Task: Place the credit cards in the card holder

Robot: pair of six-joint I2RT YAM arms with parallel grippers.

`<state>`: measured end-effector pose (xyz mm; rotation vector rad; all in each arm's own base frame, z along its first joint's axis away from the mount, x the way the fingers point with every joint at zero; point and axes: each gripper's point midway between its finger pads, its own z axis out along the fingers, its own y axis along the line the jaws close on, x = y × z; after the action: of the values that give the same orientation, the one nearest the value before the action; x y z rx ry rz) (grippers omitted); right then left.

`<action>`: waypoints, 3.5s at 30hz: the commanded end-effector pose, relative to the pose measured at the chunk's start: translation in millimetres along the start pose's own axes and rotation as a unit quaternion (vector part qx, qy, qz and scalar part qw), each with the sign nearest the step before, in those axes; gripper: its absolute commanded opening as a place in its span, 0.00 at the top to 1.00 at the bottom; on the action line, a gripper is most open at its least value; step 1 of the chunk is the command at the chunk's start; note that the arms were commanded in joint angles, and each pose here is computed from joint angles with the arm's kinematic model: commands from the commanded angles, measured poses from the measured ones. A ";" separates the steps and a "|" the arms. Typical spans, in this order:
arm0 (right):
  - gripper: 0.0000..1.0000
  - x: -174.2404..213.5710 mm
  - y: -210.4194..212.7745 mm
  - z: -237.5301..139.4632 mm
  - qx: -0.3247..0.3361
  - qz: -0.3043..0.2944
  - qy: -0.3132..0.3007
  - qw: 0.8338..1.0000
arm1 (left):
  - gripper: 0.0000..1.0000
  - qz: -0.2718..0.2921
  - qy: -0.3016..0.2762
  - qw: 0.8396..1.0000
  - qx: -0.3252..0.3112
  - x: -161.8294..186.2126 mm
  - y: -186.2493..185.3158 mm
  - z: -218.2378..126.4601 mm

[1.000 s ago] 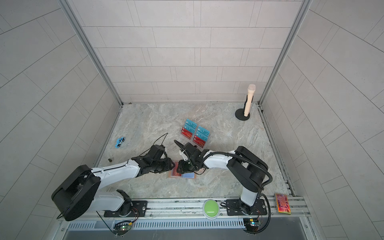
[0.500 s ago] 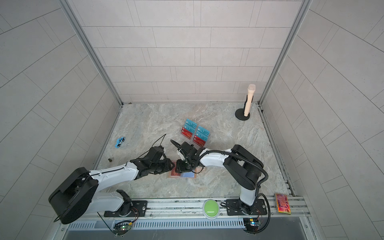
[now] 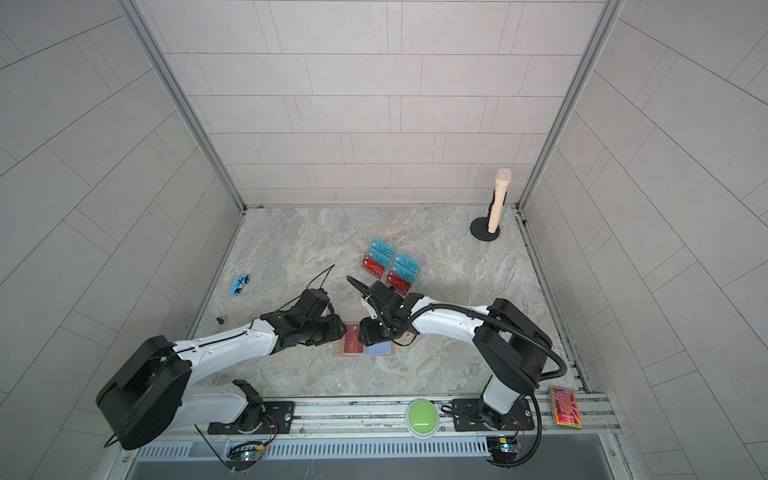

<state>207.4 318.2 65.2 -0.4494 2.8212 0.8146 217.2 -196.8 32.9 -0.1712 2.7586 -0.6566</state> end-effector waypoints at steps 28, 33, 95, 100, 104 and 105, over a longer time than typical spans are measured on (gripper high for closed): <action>0.81 -9.0 -57.3 -55.8 -0.020 0.060 -0.058 0.996 | 0.61 0.045 0.076 0.994 0.063 15.1 -79.1 -3.0; 0.81 2.3 -39.5 -31.1 -0.036 0.057 -0.044 0.997 | 0.61 0.029 0.087 0.992 0.085 15.4 -89.3 12.5; 0.82 31.2 -82.3 1.3 0.067 0.065 0.000 0.996 | 0.58 -0.023 0.106 0.974 0.200 17.9 -93.1 45.8; 0.82 29.5 -80.6 -1.2 0.068 0.063 -0.002 0.996 | 0.58 -0.032 0.103 0.969 0.221 13.2 -98.1 45.5; 0.82 29.4 -81.2 -3.0 0.071 0.063 -0.005 0.995 | 0.58 -0.031 0.106 0.968 0.227 14.5 -98.4 43.9; 0.82 29.7 -81.3 -3.0 0.071 0.063 -0.005 0.995 | 0.58 -0.032 0.108 0.967 0.227 15.8 -97.6 43.7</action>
<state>210.7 259.7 27.1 -0.2723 2.8584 0.7389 223.8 -304.9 37.2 -0.0954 2.7234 -1.3397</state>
